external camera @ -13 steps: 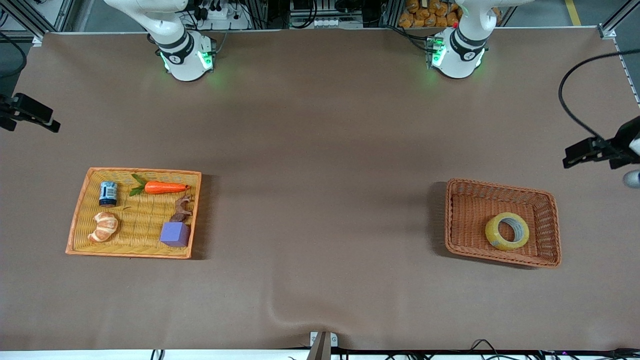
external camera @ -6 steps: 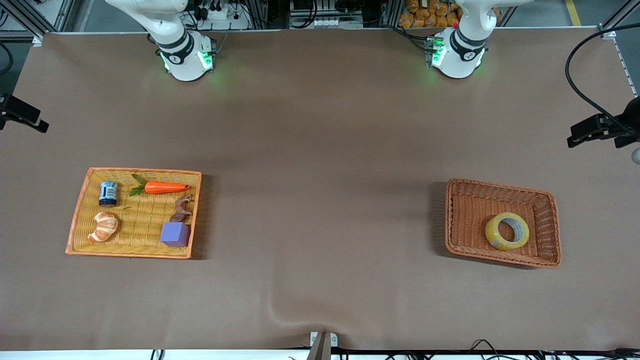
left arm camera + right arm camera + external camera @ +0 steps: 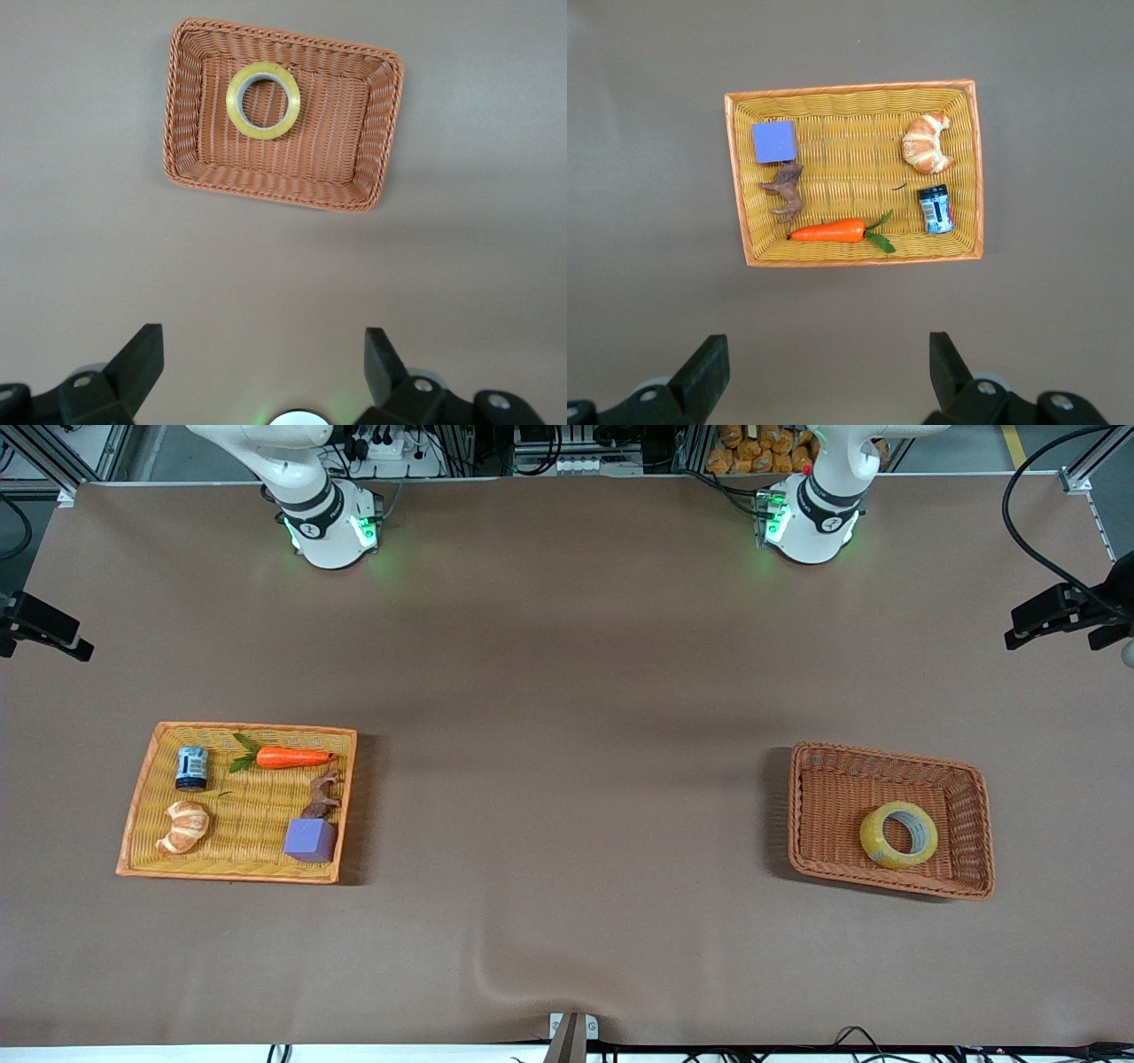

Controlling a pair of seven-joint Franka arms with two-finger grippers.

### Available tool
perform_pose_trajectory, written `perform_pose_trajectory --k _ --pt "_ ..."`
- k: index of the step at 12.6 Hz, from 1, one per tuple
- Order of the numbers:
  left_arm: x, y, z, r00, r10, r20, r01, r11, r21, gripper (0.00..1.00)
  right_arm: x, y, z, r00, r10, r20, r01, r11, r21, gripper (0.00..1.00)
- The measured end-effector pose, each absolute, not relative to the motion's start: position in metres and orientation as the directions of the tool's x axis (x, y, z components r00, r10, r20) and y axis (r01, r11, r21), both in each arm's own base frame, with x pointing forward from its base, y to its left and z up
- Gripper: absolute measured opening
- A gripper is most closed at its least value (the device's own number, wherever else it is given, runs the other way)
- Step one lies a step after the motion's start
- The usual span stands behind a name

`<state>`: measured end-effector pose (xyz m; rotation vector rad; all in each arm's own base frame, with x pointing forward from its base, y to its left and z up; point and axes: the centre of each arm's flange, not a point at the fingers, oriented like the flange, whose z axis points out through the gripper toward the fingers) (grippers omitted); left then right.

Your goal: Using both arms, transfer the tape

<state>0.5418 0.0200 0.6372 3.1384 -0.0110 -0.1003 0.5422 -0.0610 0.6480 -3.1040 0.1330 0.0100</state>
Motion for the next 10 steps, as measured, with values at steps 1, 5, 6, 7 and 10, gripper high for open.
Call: perform_pose_trajectory --k 1,5,6,7,10 --pt "0.540 0.021 0.637 0.998 -0.005 -0.066 -0.005 -1.000 0.003 1.00 0.542 -0.061 0.648 0.996 -0.085 -0.008 -0.085 -0.996 -0.034 1.00" --pt "0.536 0.024 0.638 0.997 -0.014 -0.081 -0.014 -1.000 0.005 1.00 0.542 -0.061 0.648 0.996 -0.085 -0.008 -0.085 -0.996 -0.034 1.00" --pt "0.536 0.024 0.638 0.997 -0.015 -0.081 -0.015 -1.000 0.005 1.00 0.542 -0.061 0.648 0.996 -0.085 -0.008 -0.085 -0.996 -0.034 1.00" --pt "0.536 0.022 0.638 0.997 -0.019 -0.081 -0.018 -1.000 0.005 1.00 0.542 -0.061 0.648 0.996 -0.085 -0.008 -0.085 -0.996 -0.034 1.00" --pt "0.537 -0.001 0.638 0.995 -0.054 -0.081 -0.054 -0.999 0.004 1.00 0.543 -0.060 0.648 0.997 -0.083 -0.008 -0.083 -0.996 -0.034 1.00"
